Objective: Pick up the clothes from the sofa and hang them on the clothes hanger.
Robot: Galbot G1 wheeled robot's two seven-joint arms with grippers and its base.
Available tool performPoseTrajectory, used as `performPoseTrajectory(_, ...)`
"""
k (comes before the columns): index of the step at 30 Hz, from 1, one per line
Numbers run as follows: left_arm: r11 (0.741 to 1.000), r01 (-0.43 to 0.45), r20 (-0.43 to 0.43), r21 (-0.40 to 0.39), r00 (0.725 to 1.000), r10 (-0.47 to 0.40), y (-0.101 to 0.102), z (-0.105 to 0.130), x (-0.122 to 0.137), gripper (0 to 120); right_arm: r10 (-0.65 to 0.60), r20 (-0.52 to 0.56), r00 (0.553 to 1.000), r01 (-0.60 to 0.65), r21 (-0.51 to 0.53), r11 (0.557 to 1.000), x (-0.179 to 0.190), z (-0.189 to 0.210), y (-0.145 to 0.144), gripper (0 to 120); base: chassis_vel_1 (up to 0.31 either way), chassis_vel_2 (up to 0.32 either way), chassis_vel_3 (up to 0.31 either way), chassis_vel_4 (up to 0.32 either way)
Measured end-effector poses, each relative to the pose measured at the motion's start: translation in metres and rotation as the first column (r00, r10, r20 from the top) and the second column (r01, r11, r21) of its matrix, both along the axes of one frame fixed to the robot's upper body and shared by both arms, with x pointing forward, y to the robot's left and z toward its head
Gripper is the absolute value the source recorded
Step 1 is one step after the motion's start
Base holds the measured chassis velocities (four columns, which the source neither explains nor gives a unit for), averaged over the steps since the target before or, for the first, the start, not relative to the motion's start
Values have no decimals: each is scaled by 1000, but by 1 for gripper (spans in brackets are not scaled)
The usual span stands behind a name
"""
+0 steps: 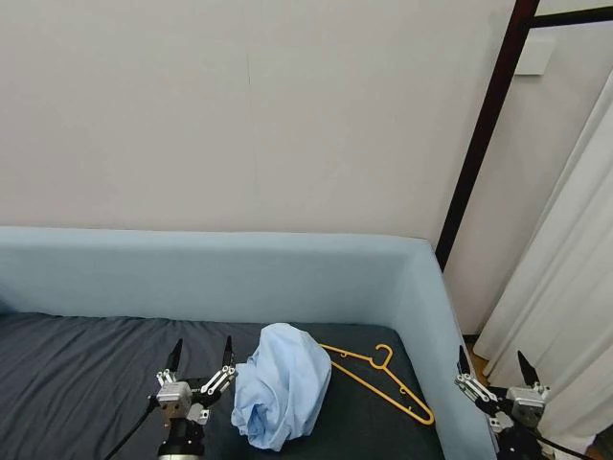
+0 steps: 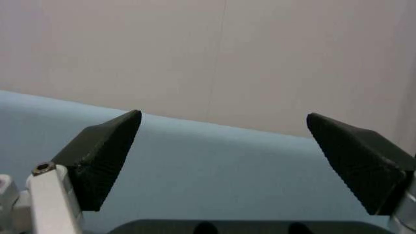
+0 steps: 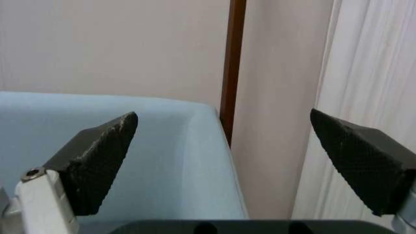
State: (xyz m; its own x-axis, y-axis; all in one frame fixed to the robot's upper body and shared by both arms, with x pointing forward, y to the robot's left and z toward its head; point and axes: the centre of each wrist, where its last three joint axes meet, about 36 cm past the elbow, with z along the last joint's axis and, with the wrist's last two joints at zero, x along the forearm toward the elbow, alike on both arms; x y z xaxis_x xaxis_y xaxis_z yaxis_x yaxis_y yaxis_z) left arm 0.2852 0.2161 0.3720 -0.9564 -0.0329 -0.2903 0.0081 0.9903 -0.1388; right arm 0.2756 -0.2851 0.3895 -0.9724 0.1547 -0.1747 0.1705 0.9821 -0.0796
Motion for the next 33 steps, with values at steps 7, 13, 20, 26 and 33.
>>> performPoseTrajectory(7,1000,-3,-4,-10,1000,3,-2,1,2,100,23,-82,996,-24,-10,1000,0,5,8,100,0,0,0,0)
performPoseTrajectory(13,1000,-21,-21,2,1000,21,2,3,-4,100,39,-86,996,-38,2,999,2,6,7,100,0,0,0,0)
performPoseTrajectory(20,995,-88,-58,43,994,91,12,4,-17,100,94,-82,992,-89,63,994,23,9,0,100,0,0,0,0)
performPoseTrajectory(26,986,-159,-57,53,985,162,21,-2,-34,100,217,-72,974,-202,178,963,52,-6,6,100,0,0,0,0)
performPoseTrajectory(33,975,-215,-28,57,976,217,32,-4,-45,100,345,-122,931,-269,412,871,87,-12,33,100,0,0,0,0)
